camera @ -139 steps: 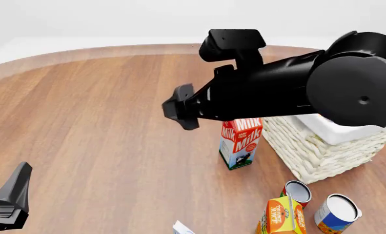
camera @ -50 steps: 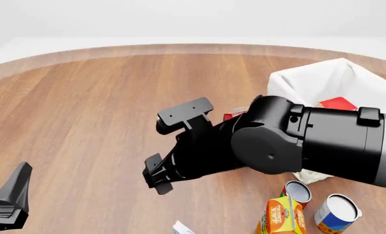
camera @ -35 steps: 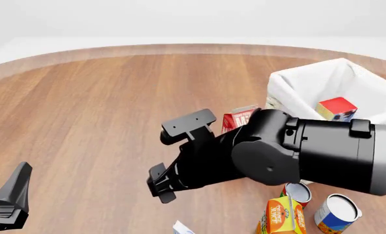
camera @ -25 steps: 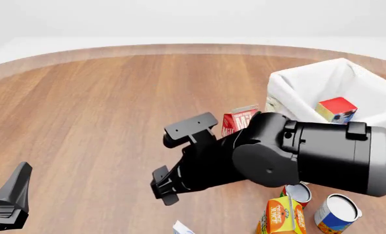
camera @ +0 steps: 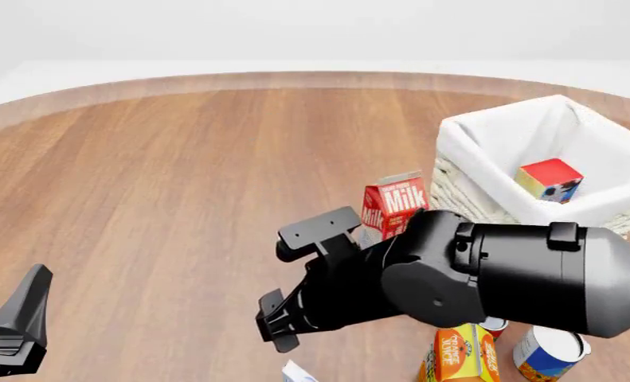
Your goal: Pick up the cream cheese box and the butter, and put them in the basket.
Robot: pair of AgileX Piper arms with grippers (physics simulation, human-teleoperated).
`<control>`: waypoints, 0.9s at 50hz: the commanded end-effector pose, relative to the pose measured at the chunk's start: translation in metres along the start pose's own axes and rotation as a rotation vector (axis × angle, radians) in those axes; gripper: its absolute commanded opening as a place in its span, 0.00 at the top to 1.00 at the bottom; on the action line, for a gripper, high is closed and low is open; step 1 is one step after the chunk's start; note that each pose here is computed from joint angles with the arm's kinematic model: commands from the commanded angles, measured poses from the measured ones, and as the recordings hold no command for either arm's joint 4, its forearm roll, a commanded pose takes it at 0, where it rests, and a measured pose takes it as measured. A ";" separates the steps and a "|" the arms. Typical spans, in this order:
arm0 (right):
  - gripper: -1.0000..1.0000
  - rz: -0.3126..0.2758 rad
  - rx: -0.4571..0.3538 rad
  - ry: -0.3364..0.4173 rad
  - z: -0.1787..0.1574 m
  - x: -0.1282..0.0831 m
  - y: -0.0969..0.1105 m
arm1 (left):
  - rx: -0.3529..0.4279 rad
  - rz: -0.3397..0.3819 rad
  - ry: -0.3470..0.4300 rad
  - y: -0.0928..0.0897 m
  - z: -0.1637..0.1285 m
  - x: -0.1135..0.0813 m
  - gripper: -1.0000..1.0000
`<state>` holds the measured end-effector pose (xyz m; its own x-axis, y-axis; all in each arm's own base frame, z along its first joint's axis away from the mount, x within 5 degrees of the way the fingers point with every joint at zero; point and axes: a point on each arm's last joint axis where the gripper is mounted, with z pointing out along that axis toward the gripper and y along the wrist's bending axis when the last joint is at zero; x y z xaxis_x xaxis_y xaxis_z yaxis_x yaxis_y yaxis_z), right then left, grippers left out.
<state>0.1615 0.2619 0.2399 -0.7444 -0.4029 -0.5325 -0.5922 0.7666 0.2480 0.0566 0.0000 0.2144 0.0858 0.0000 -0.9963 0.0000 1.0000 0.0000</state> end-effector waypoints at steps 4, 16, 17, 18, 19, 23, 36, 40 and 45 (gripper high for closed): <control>0.00 0.035 0.003 0.015 0.009 0.014 -0.004 | 0.000 0.000 0.000 0.000 0.000 0.000 0.00; 0.00 0.062 0.006 0.033 0.020 0.026 -0.006 | 0.000 0.000 0.000 0.000 0.000 0.000 0.00; 0.00 0.064 0.006 0.033 0.020 0.026 -0.006 | 0.000 0.000 0.000 0.000 0.000 0.000 0.00; 0.00 0.064 0.007 0.035 0.021 0.027 -0.007 | 0.000 0.000 0.000 0.000 0.000 0.000 0.00; 0.00 0.067 0.007 0.036 0.021 0.028 -0.007 | 0.000 0.000 0.000 0.000 0.000 0.000 0.00; 0.00 0.073 0.008 0.041 0.024 0.031 -0.008 | 0.000 0.000 0.000 0.000 0.000 0.000 0.00; 0.00 0.075 0.016 0.056 0.030 0.037 -0.011 | 0.000 0.000 0.000 0.000 0.000 0.000 0.00; 0.00 0.078 0.018 0.063 0.034 0.041 -0.011 | 0.000 0.000 0.000 0.000 0.000 0.000 0.00; 0.00 0.077 0.026 0.068 0.036 0.042 -0.015 | 0.000 0.000 0.000 0.000 0.000 0.000 0.00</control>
<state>0.1499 0.2540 0.1929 -0.8017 -0.3730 -0.4670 -0.5310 0.8031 0.2703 0.0566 0.0000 0.2144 0.0858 0.0000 -0.9963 0.0000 1.0000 0.0000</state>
